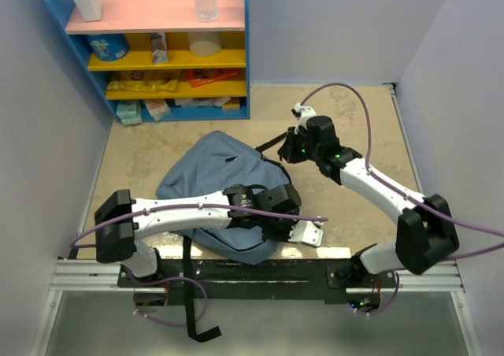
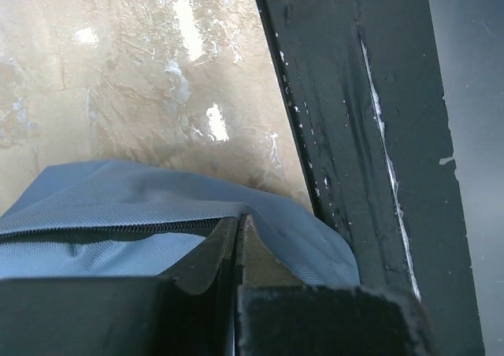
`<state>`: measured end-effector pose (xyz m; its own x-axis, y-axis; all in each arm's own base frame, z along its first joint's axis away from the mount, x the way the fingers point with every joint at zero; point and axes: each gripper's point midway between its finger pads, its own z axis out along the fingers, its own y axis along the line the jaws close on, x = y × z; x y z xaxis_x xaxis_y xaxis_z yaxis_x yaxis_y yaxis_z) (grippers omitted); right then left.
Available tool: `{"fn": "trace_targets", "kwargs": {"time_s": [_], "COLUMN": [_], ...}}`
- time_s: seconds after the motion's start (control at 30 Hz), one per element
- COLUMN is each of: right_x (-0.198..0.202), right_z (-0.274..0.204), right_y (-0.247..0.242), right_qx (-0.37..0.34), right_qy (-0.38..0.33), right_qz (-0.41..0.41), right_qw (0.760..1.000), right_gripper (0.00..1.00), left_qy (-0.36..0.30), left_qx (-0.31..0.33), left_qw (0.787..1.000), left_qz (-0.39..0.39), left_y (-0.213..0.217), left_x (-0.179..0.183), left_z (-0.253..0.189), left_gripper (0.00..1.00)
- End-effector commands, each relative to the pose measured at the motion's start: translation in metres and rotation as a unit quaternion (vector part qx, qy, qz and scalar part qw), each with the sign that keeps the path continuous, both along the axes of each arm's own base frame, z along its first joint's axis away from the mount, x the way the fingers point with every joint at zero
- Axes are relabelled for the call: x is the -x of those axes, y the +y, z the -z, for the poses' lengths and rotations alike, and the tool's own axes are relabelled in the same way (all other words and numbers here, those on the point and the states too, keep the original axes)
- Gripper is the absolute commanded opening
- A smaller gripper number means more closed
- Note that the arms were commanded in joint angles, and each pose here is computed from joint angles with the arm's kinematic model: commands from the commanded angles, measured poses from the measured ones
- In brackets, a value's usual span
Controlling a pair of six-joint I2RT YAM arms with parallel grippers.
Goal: Pack the student bag
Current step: Zip the student bag at the center of the board, then adjust the student bag at the center of the board.
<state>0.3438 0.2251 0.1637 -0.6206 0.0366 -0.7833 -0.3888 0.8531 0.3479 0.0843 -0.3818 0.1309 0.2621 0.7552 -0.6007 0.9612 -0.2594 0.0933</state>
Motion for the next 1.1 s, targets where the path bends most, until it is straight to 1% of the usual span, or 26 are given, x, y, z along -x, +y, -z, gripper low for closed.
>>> {"fn": "trace_targets", "kwargs": {"time_s": [0.0, 0.03, 0.07, 0.13, 0.17, 0.23, 0.33, 0.43, 0.47, 0.5, 0.53, 0.57, 0.6, 0.63, 0.67, 0.7, 0.73, 0.77, 0.8, 0.87, 0.9, 0.93, 0.97, 1.0, 1.03, 1.07], "right_x": [-0.068, -0.076, -0.084, -0.1, -0.109, -0.121, -0.138, -0.157, -0.162, -0.17, -0.174, -0.179, -0.185, -0.189, -0.195, -0.201, -0.206, -0.208, -0.209, -0.214, -0.217, -0.221, -0.223, -0.225, -0.226, -0.227], "right_z": [-0.089, -0.08, -0.093, -0.091, -0.104, -0.109, -0.112, -0.112, -0.124, -0.109, -0.108, -0.118, -0.105, -0.102, -0.116, -0.099, -0.116, -0.115, -0.115, -0.123, -0.126, -0.132, -0.131, -0.133, -0.134, -0.132], "right_y": [0.025, 0.028, 0.031, 0.031, 0.031, 0.031, 0.044, 0.05, 0.056, 0.059, 0.062, 0.068, 0.074, 0.077, 0.082, 0.086, 0.088, 0.089, 0.089, 0.087, 0.084, 0.084, 0.084, 0.083, 0.083, 0.086], "right_qx": [-0.076, -0.072, -0.079, -0.07, -0.072, -0.065, -0.064, -0.065, -0.073, -0.067, -0.068, -0.077, -0.077, -0.08, -0.09, -0.081, -0.087, -0.085, -0.079, -0.07, -0.063, -0.062, -0.06, -0.06, -0.062, -0.066], "right_qy": [-0.146, -0.136, -0.149, -0.153, -0.165, -0.172, -0.169, -0.168, -0.178, -0.164, -0.163, -0.17, -0.158, -0.153, -0.164, -0.147, -0.159, -0.157, -0.155, -0.162, -0.17, -0.176, -0.176, -0.178, -0.18, -0.18], "right_qz": [0.018, 0.021, 0.025, 0.045, 0.054, 0.065, 0.057, 0.061, 0.054, 0.053, 0.049, 0.043, 0.04, 0.037, 0.036, 0.036, 0.035, 0.034, 0.034, 0.038, 0.043, 0.047, 0.048, 0.05, 0.051, 0.048], "right_qw": [0.986, 0.988, 0.985, 0.985, 0.982, 0.981, 0.982, 0.982, 0.98, 0.983, 0.983, 0.981, 0.984, 0.984, 0.982, 0.985, 0.983, 0.983, 0.984, 0.984, 0.983, 0.981, 0.981, 0.981, 0.98, 0.98], "right_gripper": [0.0, 0.0, 0.0, 0.0, 0.0, 0.0, 0.0, 0.0, 0.0, 0.0, 0.0, 0.0, 0.0, 0.0, 0.0, 0.0, 0.0, 0.0, 0.0, 0.0, 0.0, 0.0, 0.0, 0.0, 0.0, 0.0], "left_qy": [0.059, 0.057, 0.055, 0.052, 0.051, 0.046, 0.028, 0.001, -0.005, -0.008, 0.008, 0.007, 0.001, -0.001, -0.011, -0.021, -0.025, -0.029, -0.027, -0.026, -0.038, -0.046, -0.058, -0.071, -0.077, -0.087], "left_qx": [0.014, 0.016, 0.015, 0.016, 0.015, 0.015, 0.022, 0.03, 0.027, 0.039, 0.012, 0.005, 0.014, 0.008, 0.013, 0.03, 0.03, 0.043, 0.049, 0.06, 0.085, 0.092, 0.099, 0.112, 0.116, 0.13], "left_qw": [0.995, 0.995, 0.995, 0.995, 0.995, 0.995, 0.996, 0.998, 0.998, 0.998, 0.999, 0.999, 0.999, 1.0, 0.999, 0.999, 0.999, 0.999, 0.998, 0.997, 0.994, 0.991, 0.99, 0.988, 0.987, 0.984], "left_qz": [0.084, 0.084, 0.083, 0.084, 0.084, 0.087, 0.081, 0.06, 0.051, 0.044, 0.033, 0.034, 0.034, 0.03, 0.029, 0.026, 0.013, 0.004, -0.009, -0.049, -0.061, -0.081, -0.082, -0.084, -0.086, -0.085], "left_y": [0.004, 0.002, 0.002, -0.001, -0.001, -0.002, -0.009, -0.019, -0.021, -0.03, -0.027, -0.029, -0.036, -0.038, -0.041, -0.049, -0.05, -0.056, -0.058, -0.057, -0.061, -0.057, -0.057, -0.056, -0.055, -0.056], "left_x": [0.051, 0.05, 0.049, 0.048, 0.047, 0.046, 0.038, 0.018, 0.01, 0.001, -0.009, -0.015, -0.021, -0.027, -0.033, -0.039, -0.05, -0.059, -0.069, -0.105, -0.121, -0.142, -0.152, -0.159, -0.164, -0.167], "left_z": [-0.013, -0.015, -0.014, -0.015, -0.014, -0.016, -0.02, -0.028, -0.028, -0.041, -0.029, -0.03, -0.04, -0.037, -0.039, -0.047, -0.047, -0.058, -0.063, -0.071, -0.094, -0.101, -0.109, -0.127, -0.134, -0.15], "left_gripper": [0.0, 0.0, 0.0, 0.0, 0.0, 0.0, 0.0, 0.0, 0.0, 0.0, 0.0, 0.0, 0.0, 0.0, 0.0, 0.0, 0.0, 0.0, 0.02, 0.06, 0.08, 0.08, 0.1, 0.15, 0.2, 0.27]}}
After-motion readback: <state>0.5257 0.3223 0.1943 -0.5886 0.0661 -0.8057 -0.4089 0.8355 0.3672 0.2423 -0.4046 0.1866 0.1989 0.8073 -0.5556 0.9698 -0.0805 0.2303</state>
